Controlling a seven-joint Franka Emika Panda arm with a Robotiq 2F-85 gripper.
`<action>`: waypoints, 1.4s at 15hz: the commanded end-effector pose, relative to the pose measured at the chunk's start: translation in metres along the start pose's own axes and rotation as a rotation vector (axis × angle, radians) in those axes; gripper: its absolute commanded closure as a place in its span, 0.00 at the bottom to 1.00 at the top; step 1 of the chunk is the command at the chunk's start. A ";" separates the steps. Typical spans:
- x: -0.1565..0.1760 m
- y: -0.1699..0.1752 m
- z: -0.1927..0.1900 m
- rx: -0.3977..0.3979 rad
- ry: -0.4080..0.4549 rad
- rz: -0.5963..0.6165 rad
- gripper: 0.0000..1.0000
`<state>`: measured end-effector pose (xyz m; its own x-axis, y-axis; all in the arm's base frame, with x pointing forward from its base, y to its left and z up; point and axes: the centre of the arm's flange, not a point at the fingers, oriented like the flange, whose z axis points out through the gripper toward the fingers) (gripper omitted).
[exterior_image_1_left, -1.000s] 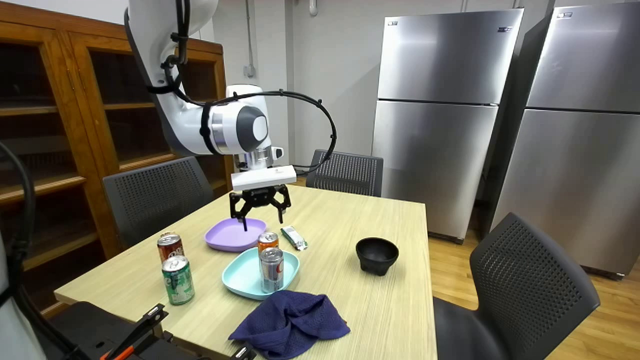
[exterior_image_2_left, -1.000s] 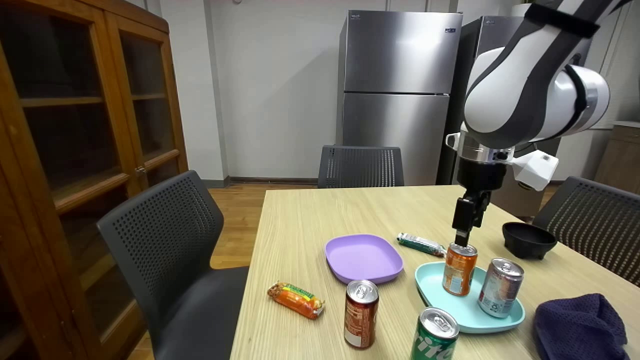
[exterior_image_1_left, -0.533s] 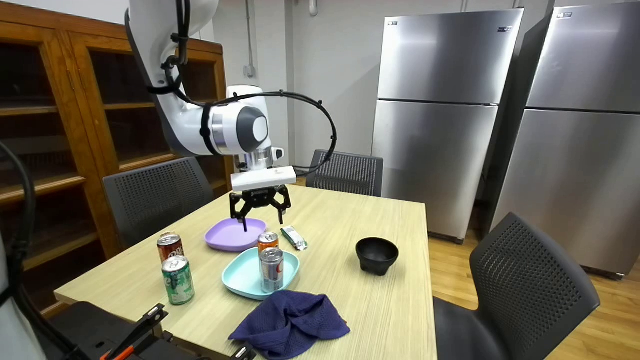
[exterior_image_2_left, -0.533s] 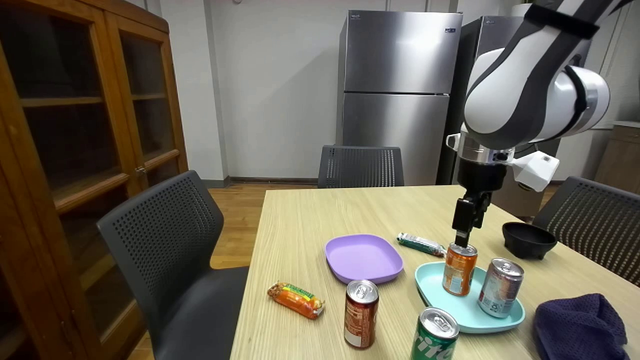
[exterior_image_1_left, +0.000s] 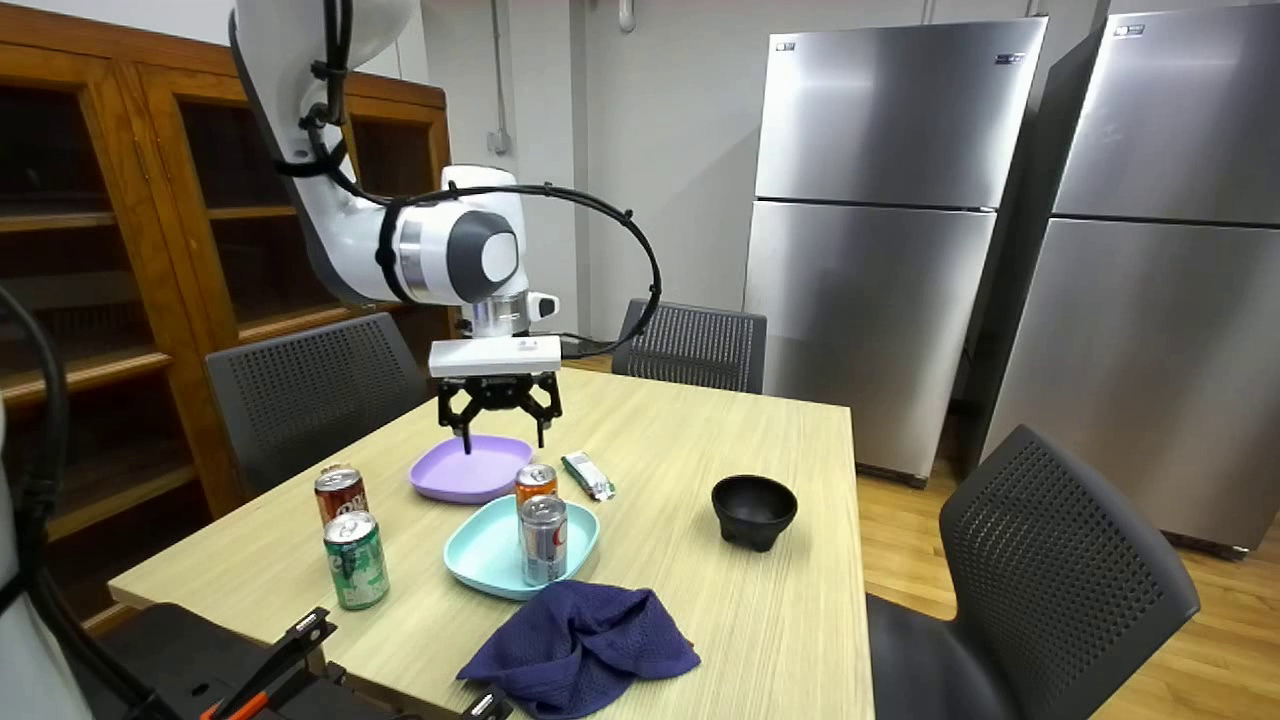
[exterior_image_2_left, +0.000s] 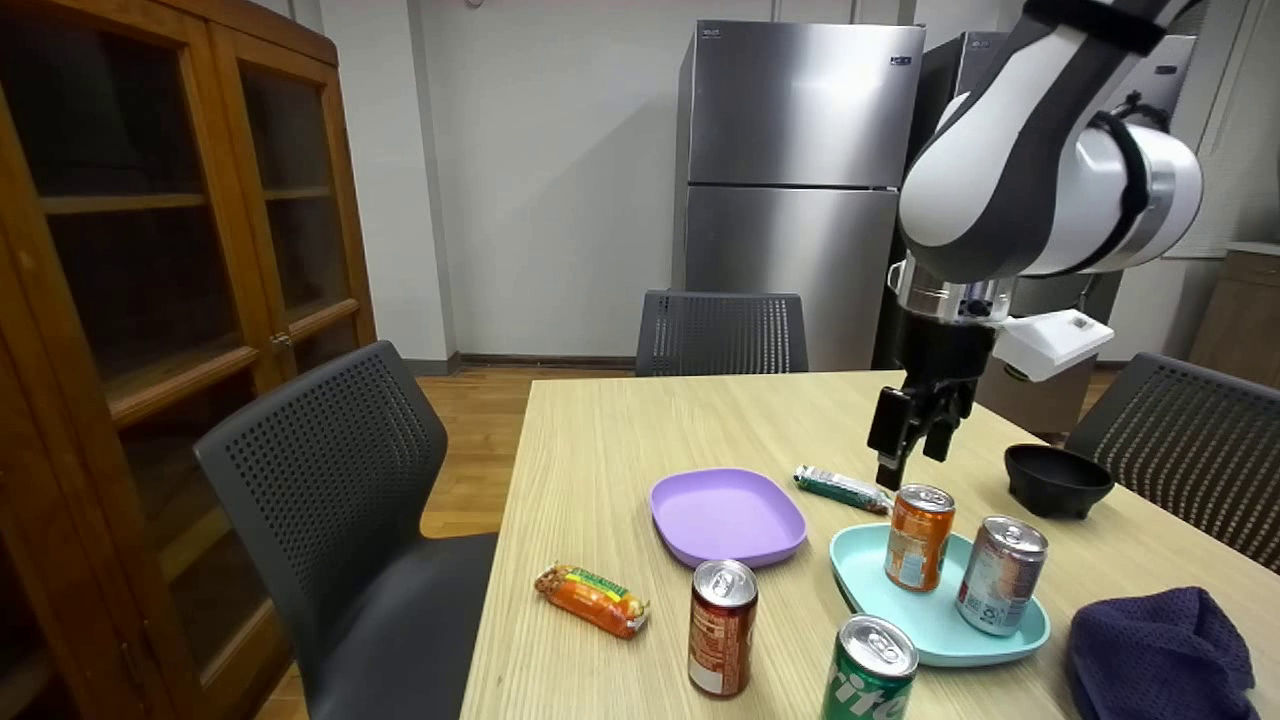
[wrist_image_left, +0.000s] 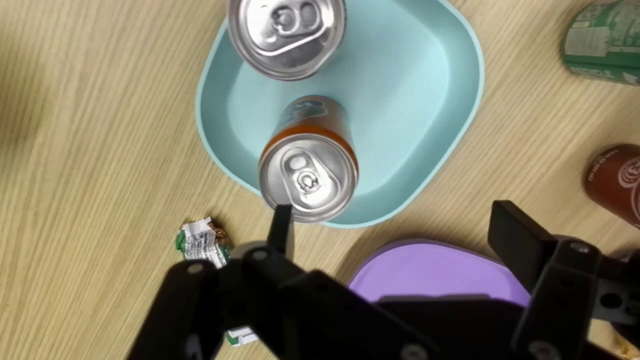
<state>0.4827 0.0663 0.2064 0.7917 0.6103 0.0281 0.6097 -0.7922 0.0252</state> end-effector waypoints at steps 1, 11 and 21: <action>0.001 -0.032 -0.021 0.022 0.019 0.045 0.00; 0.013 -0.098 -0.021 0.103 0.020 0.055 0.00; 0.034 -0.153 -0.018 0.148 0.025 -0.006 0.00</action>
<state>0.4242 0.1935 0.2132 0.7913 0.6084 0.0609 0.6111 -0.7835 -0.1129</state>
